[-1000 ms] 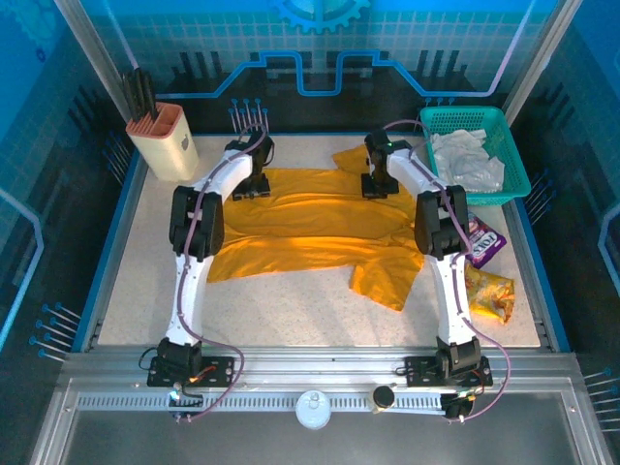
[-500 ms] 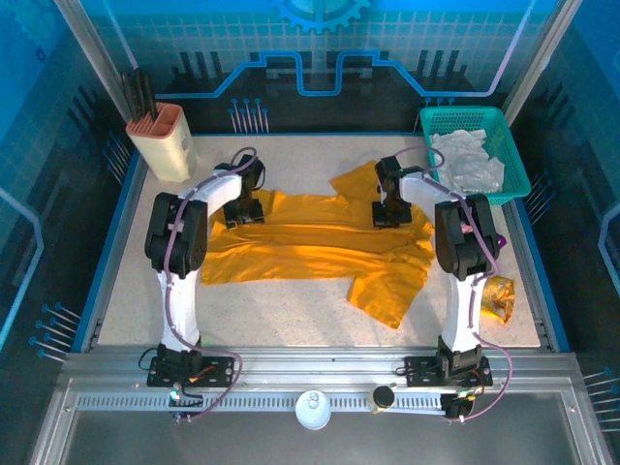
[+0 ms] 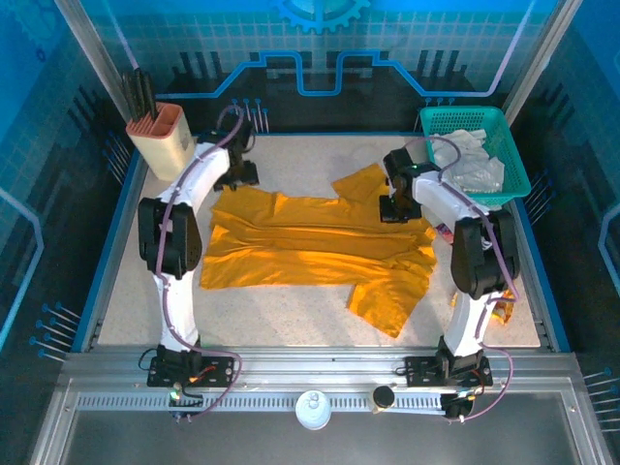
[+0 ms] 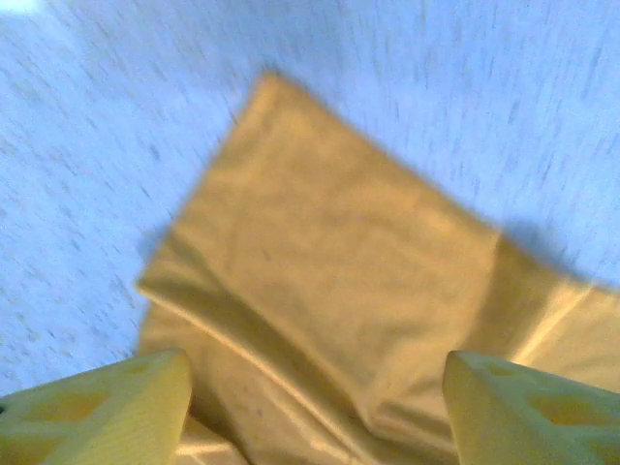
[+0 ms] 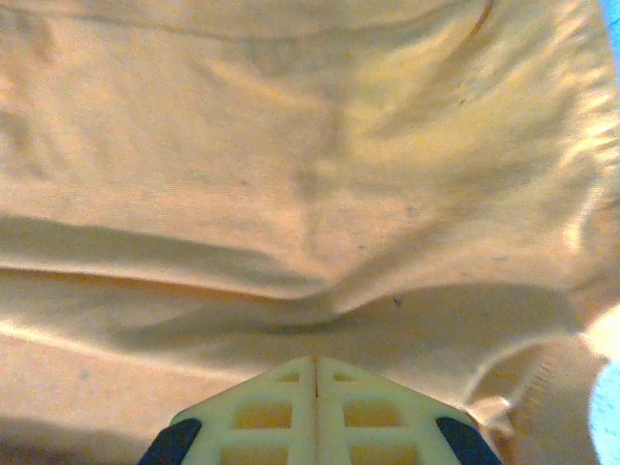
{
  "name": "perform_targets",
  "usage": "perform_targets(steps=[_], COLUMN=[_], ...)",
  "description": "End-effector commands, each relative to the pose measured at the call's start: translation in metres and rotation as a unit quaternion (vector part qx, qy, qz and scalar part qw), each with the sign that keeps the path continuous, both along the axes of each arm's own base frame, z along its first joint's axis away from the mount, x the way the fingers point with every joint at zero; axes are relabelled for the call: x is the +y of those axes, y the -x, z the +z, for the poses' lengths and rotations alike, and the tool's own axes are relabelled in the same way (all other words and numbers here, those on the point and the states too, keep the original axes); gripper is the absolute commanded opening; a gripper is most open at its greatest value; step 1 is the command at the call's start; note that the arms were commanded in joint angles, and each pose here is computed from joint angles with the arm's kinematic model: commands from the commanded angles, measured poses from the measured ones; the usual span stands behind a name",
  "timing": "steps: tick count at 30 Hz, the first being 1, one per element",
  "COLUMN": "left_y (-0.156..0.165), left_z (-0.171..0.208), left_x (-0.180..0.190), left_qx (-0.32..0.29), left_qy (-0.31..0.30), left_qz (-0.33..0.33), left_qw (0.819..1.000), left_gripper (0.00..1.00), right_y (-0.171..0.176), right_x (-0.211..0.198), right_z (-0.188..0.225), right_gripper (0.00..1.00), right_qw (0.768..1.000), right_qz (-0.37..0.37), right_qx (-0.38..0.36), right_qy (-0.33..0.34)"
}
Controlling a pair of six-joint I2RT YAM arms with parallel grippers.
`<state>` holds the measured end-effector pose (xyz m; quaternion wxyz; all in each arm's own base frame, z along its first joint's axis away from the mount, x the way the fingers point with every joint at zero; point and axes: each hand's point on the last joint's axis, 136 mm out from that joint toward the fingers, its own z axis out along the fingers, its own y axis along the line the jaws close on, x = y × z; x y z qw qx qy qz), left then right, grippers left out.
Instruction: Fold and stack the t-shirts
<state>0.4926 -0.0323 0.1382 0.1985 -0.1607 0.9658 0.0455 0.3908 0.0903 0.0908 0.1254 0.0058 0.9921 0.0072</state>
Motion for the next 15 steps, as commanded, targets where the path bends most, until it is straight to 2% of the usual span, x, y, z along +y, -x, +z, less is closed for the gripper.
perform_targets(steps=[1, 2, 5, 8, 15], left_y=[-0.006, -0.013, -0.033, -0.044, -0.049], left_z=[-0.029, -0.037, -0.053, -0.067, -0.092], left_x=[0.04, 0.043, 0.04, 0.044, 0.05], left_qx=[0.057, 0.064, 0.072, 0.081, 0.093], left_qy=[-0.041, -0.035, -0.031, -0.054, -0.048], left_qz=[-0.006, -0.017, -0.072, -0.107, -0.114], left_qw=[0.998, 0.997, 0.994, 0.99, 0.988], left_gripper=[0.57, 0.54, 0.53, 0.54, 0.53], right_y=[0.02, 0.024, 0.036, 0.044, 0.067], right_x=[0.001, 0.001, -0.002, -0.003, -0.001], right_z=[0.019, 0.021, 0.032, 0.044, 0.057], right_gripper=[0.04, 0.04, 0.06, 0.06, 0.07], right_qw=[1.0, 1.0, 1.0, 0.999, 0.997], right_qz=[-0.004, -0.005, -0.007, -0.01, -0.018], right_qx=[-0.003, -0.004, -0.015, -0.026, -0.042], right_qy=[-0.016, -0.02, -0.027, -0.037, -0.064])
